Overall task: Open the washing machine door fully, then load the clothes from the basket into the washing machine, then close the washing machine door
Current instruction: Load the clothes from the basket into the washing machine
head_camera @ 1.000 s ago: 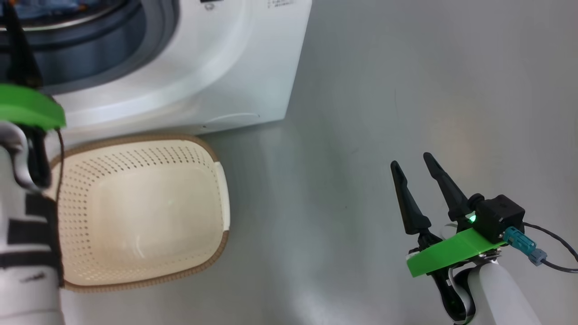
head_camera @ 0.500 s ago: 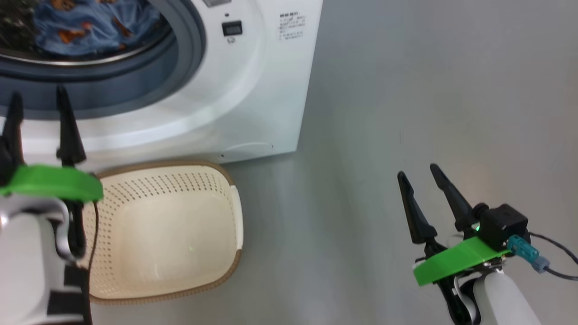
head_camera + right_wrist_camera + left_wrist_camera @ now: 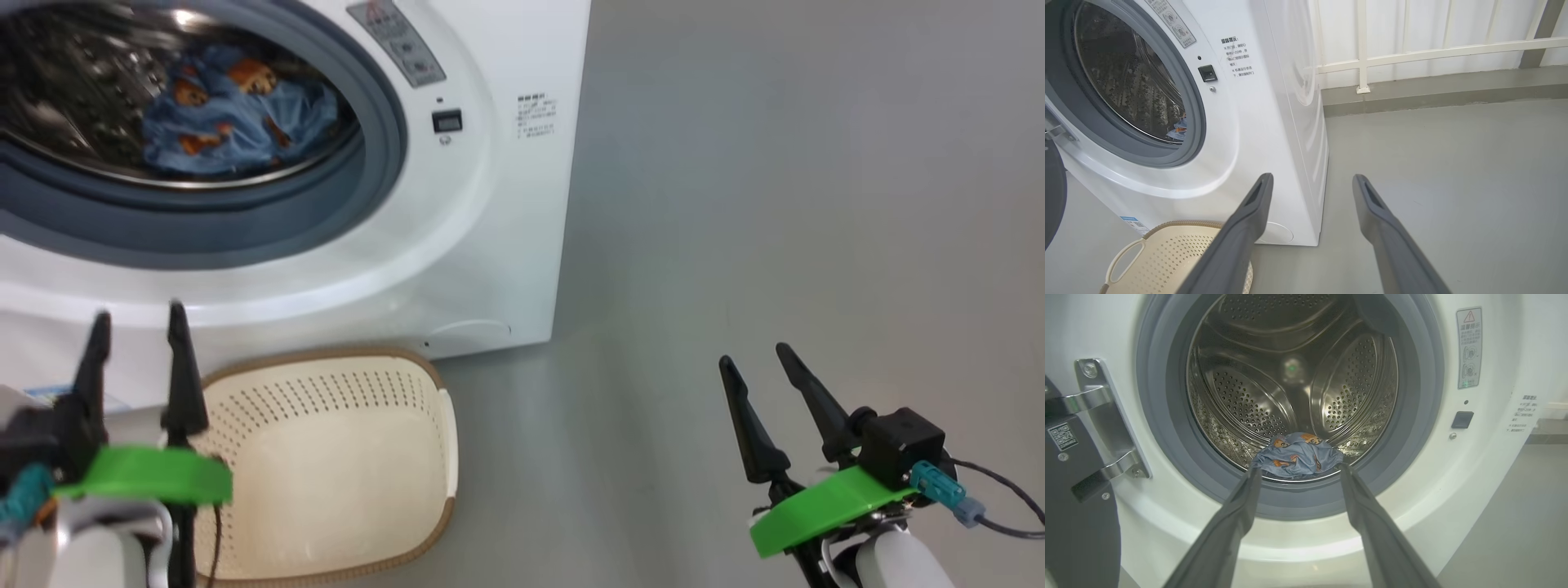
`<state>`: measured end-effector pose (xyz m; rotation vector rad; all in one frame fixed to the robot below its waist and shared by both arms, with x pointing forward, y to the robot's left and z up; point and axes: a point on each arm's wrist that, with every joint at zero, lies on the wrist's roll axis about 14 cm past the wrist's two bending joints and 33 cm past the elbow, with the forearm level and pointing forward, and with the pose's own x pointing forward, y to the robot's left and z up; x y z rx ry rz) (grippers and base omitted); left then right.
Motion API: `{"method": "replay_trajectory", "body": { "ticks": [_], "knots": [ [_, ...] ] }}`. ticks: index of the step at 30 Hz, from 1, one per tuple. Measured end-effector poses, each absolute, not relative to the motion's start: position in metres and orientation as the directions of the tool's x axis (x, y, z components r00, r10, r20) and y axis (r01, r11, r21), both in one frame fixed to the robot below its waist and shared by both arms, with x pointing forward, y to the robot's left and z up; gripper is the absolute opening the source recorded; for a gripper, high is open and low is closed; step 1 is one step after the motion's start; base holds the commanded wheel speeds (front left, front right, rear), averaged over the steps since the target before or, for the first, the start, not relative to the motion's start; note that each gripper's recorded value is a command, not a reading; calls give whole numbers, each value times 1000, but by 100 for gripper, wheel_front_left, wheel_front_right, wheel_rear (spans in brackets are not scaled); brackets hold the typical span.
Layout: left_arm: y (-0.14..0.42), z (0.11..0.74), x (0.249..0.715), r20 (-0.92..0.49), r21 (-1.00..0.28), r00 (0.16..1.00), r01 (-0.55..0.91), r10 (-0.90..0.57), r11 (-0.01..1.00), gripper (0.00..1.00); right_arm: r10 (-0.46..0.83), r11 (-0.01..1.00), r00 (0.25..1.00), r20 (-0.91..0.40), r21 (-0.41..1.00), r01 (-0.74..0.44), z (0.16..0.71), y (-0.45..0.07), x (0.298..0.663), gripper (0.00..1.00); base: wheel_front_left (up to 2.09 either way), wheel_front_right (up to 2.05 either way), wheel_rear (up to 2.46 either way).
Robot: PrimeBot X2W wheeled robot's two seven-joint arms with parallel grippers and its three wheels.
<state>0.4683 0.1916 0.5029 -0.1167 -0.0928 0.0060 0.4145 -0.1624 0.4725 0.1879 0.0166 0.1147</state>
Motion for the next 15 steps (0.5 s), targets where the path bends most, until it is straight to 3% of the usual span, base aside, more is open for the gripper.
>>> {"method": "replay_trajectory", "body": {
  "ticks": [15],
  "knots": [
    [207,502,399,76,-127,994,-67,77,990,100,111,977,993,28,181,-114,488,-165,388,100,0,0,0]
  ]
}}
